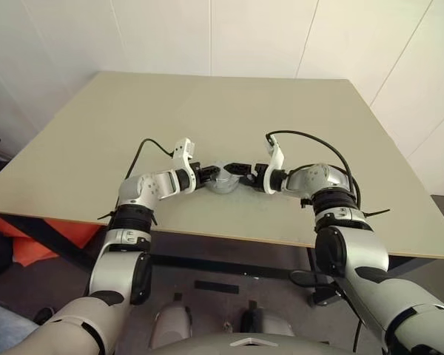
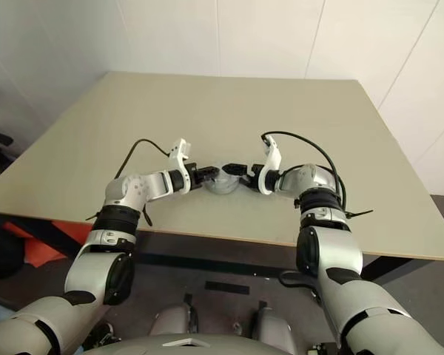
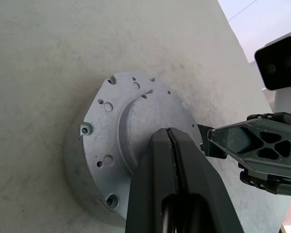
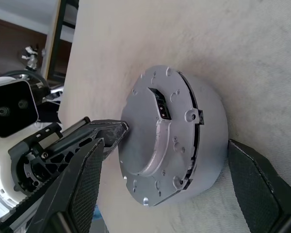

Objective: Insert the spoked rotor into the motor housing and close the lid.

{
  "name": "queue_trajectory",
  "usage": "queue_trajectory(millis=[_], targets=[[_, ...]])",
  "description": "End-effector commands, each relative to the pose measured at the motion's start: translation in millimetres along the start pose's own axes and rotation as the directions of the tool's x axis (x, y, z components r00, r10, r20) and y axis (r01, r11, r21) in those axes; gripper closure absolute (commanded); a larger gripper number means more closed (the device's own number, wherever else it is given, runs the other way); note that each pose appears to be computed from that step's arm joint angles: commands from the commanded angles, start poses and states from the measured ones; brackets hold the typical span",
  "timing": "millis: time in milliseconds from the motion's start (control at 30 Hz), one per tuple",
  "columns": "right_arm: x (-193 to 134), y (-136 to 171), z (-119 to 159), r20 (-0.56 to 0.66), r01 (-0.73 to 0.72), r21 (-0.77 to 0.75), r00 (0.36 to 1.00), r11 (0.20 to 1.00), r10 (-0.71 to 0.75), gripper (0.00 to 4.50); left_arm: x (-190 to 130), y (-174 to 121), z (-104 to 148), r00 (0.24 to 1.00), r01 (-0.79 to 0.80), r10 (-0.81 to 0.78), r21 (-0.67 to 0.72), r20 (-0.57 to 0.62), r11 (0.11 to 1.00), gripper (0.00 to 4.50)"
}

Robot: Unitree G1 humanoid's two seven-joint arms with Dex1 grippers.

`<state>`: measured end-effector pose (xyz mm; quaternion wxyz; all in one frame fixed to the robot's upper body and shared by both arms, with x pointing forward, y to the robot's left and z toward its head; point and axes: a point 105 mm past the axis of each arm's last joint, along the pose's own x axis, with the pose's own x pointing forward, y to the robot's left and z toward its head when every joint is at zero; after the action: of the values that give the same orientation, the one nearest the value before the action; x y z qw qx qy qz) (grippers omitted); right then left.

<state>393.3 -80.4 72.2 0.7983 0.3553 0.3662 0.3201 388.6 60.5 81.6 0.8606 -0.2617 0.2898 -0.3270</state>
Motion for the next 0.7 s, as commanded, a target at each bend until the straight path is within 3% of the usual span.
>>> queue_trajectory(millis=[33,433,700], targets=[[16,32,4,0.018,-0.118,0.017,0.993,0.993,0.118,0.02,-2,19,-19,0.994,-0.086,0.086,-0.001,-0.067,0.996,4.50],[32,64,-2,-0.002,-0.221,0.037,0.975,0.975,0.221,0.02,-5,25,-17,0.992,-0.108,0.108,0.014,-0.059,0.994,4.50],[39,50,-1,0.050,-0.142,0.035,0.989,0.989,0.140,0.02,-5,27,-20,0.991,-0.113,0.115,0.025,-0.063,0.993,4.50]])
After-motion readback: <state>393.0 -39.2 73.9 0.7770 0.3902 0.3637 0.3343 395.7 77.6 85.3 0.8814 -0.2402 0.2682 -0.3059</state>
